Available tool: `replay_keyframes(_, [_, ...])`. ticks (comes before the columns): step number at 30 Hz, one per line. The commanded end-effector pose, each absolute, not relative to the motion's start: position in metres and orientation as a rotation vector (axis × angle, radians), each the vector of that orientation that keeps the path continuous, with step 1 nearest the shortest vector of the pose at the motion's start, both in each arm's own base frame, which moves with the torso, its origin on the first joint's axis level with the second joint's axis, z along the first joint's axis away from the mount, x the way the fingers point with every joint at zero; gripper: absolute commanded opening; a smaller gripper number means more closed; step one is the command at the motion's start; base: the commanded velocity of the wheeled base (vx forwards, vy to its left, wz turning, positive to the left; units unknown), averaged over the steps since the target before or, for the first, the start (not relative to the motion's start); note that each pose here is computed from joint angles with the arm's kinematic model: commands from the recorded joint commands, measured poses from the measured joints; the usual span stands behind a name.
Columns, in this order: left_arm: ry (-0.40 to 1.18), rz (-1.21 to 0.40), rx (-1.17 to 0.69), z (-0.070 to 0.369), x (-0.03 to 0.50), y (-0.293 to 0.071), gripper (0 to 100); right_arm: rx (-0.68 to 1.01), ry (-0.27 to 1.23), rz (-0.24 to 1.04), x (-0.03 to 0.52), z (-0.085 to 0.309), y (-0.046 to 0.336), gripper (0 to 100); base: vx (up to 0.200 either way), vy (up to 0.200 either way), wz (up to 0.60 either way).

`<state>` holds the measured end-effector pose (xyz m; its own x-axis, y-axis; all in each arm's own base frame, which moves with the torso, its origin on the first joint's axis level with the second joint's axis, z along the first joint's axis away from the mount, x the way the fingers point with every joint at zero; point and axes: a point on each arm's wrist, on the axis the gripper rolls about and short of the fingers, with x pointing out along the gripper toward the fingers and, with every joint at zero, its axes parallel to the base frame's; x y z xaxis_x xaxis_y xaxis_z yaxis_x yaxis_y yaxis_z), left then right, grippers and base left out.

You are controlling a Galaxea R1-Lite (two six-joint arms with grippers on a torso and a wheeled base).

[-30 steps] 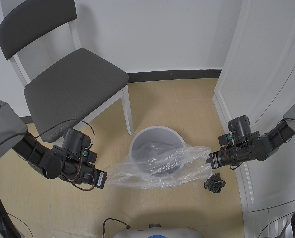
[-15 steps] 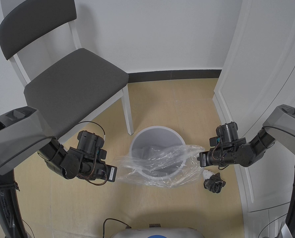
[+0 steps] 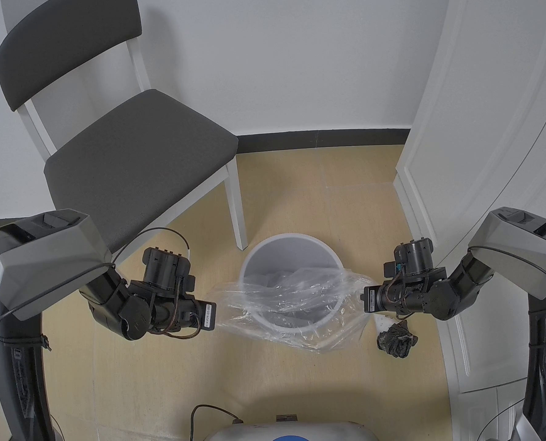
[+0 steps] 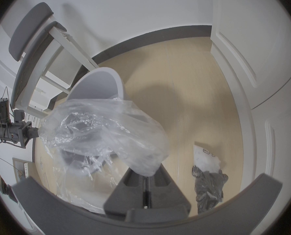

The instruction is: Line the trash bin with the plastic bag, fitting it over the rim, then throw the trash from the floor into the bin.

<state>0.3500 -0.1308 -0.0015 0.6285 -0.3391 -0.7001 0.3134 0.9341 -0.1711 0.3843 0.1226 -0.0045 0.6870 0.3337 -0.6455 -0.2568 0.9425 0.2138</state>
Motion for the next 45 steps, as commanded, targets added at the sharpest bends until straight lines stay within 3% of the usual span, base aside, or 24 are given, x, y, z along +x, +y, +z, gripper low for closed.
replay_keyframes(1, [0.822,-0.371,-0.033,-0.014,0.348,-0.130,0,0.119,0.747,0.328,0.385,-0.021,0.123,0,0.000,0.000,0.00])
replay_keyframes(17, [0.794,-0.367,-0.045,-0.010,0.348,-0.125,0,0.122,0.745,0.336,0.385,-0.030,0.125,0,0.000,0.000,0.00])
replay_keyframes(18, [0.794,-0.368,-0.044,-0.009,0.348,-0.125,0,0.121,0.748,0.335,0.384,-0.031,0.126,100,0.000,0.000,0.00])
replay_keyframes(35, [0.769,-0.395,-0.106,-0.002,0.343,-0.128,0,0.174,0.721,0.403,0.378,0.000,0.100,100,0.000,0.000,0.00])
replay_keyframes(36, [0.770,-0.400,-0.107,-0.002,0.342,-0.128,100,0.175,0.721,0.405,0.378,0.000,0.100,100,0.000,0.000,0.00])
replay_keyframes(45, [0.739,-0.490,-0.161,0.021,0.336,-0.112,100,0.158,0.690,0.411,0.372,0.015,0.099,100,0.000,0.000,0.00])
